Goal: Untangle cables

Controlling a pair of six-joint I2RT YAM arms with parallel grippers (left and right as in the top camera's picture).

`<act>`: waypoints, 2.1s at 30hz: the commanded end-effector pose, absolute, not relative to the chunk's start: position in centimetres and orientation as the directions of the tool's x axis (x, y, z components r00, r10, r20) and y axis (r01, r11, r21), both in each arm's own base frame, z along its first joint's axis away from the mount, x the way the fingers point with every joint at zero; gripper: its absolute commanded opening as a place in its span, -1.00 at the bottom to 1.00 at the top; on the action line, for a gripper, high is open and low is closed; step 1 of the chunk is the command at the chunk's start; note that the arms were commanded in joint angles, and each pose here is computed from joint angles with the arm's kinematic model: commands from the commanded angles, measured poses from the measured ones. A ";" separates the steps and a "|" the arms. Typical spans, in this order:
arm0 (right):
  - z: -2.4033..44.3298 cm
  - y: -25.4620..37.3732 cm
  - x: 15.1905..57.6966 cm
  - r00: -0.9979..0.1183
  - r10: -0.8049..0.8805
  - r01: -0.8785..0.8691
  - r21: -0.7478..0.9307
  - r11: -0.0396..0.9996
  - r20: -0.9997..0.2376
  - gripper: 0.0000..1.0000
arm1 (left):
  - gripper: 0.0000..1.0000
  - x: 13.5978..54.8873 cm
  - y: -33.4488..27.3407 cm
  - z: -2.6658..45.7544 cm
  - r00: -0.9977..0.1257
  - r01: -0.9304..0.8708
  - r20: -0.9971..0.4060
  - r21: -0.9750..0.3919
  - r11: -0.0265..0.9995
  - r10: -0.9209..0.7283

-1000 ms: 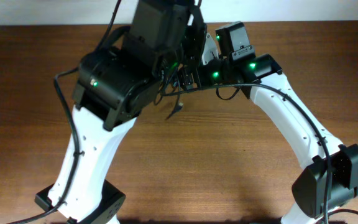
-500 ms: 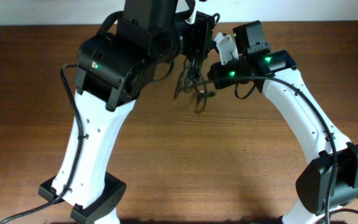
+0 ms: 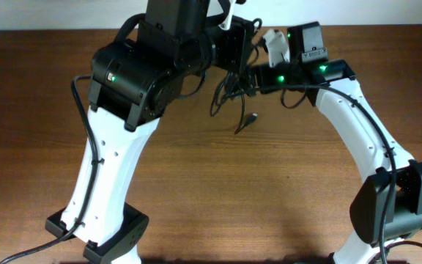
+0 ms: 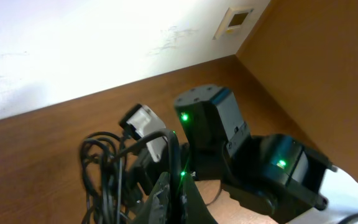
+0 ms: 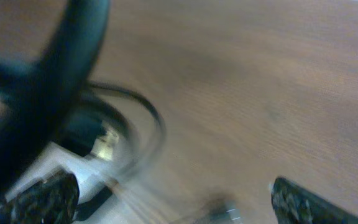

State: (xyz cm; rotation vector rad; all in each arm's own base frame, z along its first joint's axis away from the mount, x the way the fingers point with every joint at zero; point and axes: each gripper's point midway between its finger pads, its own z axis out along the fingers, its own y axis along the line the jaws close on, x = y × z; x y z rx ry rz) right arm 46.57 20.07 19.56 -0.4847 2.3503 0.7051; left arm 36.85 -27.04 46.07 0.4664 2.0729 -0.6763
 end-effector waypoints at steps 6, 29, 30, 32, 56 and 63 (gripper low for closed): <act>24.9 25.5 44.3 -0.693 -0.094 -0.667 0.587 0.459 -0.714 0.97 | -1.00 36.0 -27.5 47.0 -0.536 0.579 -0.842 -0.313 0.753 0.061; 13.2 30.0 45.2 -0.818 -0.163 -0.536 0.630 0.561 -0.551 0.97 | -1.00 35.2 -28.7 47.4 -0.521 0.620 -0.850 -0.313 0.720 0.078; 13.4 30.7 45.0 -0.809 -0.172 -0.552 0.626 0.551 -0.562 0.97 | -1.00 35.2 -28.7 47.4 -0.521 0.620 -0.850 -0.313 0.720 0.078; 14.0 32.5 44.5 -0.778 -0.188 -0.596 0.611 0.521 -0.599 0.97 | -1.00 35.2 -28.7 47.4 -0.521 0.620 -0.850 -0.313 0.720 0.078; 11.3 2.6 47.0 -0.910 0.160 0.072 0.234 0.970 -0.383 0.85 | -1.00 35.8 -28.5 45.7 -0.541 0.601 -0.833 -0.286 0.747 0.116; 21.8 -0.6 44.1 -0.810 0.115 0.067 0.103 0.992 -0.575 0.97 | -1.00 37.8 -36.5 33.4 -0.684 0.616 -0.663 -0.300 0.728 0.305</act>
